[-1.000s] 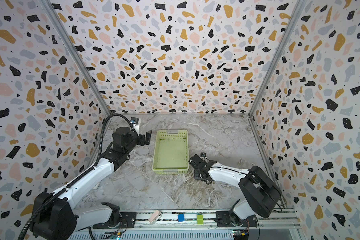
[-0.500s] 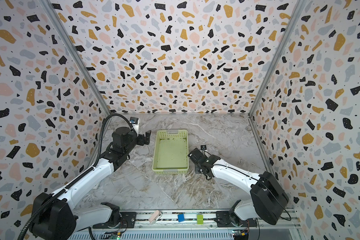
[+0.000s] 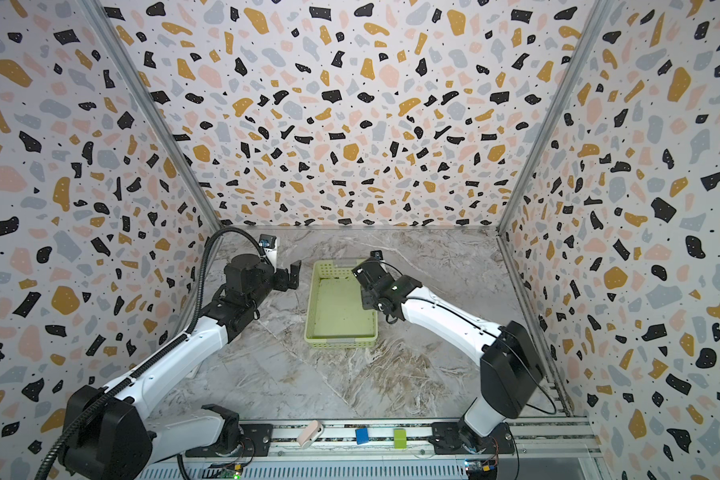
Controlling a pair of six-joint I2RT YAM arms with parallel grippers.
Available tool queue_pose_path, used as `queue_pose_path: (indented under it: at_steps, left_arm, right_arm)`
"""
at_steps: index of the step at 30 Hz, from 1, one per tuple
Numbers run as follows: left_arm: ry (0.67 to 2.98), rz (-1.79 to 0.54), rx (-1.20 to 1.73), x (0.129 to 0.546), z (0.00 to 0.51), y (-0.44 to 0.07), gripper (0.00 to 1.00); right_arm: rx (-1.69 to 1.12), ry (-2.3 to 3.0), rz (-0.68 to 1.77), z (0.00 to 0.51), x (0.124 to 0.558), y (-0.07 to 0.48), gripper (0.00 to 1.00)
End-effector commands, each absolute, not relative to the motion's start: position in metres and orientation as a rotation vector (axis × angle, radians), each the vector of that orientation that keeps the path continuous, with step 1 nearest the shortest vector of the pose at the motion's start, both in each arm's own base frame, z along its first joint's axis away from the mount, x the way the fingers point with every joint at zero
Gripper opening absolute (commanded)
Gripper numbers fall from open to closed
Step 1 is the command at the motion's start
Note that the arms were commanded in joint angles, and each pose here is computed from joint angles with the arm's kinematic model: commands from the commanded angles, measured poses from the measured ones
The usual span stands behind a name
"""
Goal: Put the screwdriver in the bin
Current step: 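Lift the screwdriver with the right gripper and carry it over the basket, then lower the screwdriver into the basket and open the right gripper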
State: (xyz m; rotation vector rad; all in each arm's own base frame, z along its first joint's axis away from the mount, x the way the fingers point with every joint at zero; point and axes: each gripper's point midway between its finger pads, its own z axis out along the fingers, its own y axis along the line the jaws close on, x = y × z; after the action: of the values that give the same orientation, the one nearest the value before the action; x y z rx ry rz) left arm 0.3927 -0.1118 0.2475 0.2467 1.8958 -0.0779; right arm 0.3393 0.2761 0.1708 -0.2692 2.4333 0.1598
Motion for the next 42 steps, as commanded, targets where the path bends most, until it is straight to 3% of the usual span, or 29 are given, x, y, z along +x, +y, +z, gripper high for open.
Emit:
queue_pose_path:
  at_steps: [1, 19, 35, 42]
  left_arm:
    - [1.849, -0.055, 0.243, 0.393, 0.267, -0.11, 1.0]
    - [1.844, -0.043, 0.242, 0.392, 0.269, -0.108, 0.99]
    - [1.85, -0.038, 0.243, 0.392, 0.267, -0.107, 1.0]
    - [1.848, -0.041, 0.247, 0.392, 0.267, -0.108, 1.0]
  right_arm:
    - [-0.359, 2.413, 0.228, 0.176, 0.348, 0.31, 0.2]
    - [-0.454, 2.59, 0.293, 0.071, 0.352, 0.358, 0.22]
    - [-0.466, 2.622, 0.272, 0.054, 0.35, 0.357, 0.31]
    - [-0.455, 2.589, 0.293, 0.074, 0.351, 0.357, 0.32]
